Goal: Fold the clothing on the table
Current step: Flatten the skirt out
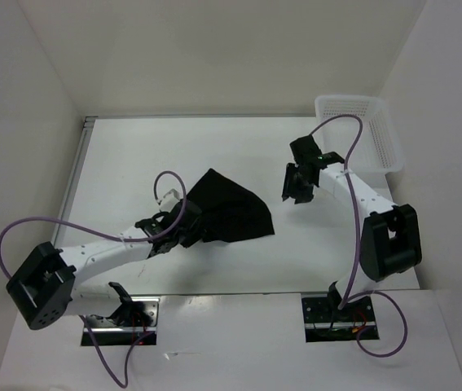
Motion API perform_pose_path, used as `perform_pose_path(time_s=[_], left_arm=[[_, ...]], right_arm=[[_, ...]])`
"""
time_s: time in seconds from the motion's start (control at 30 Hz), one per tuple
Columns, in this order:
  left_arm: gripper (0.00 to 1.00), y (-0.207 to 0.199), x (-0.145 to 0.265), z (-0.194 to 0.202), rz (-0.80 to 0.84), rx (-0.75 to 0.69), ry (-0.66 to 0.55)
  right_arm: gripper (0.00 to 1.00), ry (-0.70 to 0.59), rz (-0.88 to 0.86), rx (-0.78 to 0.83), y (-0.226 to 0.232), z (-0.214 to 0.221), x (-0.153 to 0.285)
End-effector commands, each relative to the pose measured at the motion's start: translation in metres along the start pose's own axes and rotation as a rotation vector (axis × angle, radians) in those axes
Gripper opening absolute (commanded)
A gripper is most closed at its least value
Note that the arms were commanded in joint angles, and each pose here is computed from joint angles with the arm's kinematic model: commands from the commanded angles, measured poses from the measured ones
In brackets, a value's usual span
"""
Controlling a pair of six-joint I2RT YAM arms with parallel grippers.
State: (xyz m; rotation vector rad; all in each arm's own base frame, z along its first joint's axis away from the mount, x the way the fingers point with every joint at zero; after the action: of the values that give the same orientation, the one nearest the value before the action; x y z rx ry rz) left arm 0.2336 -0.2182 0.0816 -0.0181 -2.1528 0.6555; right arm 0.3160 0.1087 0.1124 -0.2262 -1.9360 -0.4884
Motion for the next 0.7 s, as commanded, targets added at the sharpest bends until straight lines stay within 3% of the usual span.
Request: perform_pose_path(time_s=[0.0,0.27,0.67], left_arm=[[0.00,0.003,-0.007,0.000,-0.044,-0.009,0.005],[0.00,0.001,-0.014,0.007,-0.035,-0.019,0.033],[0.00,0.007,-0.009,0.007,-0.037,-0.009,0.022]], right_arm=[[0.47,0.096,-0.117,0.019,0.016,0.017,-0.011],[0.51,0.246,-0.093,0.032,0.000,0.060,-0.034],[0.53,0.334,-0.113,0.074,0.012,0.087,-0.063]])
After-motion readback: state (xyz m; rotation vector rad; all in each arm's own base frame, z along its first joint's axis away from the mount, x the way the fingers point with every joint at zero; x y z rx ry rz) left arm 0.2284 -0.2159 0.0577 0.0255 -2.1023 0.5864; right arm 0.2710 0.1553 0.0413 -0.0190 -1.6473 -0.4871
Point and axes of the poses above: each gripper's point midway between its finger pads, its own x axis back along the fingers, its own y axis along the line the jaws close on, z = x × y, the point moved 1 cm from there along x, back along the fingers, and after that the axes turned 13 degrees about -x, right-handed, at the moved point
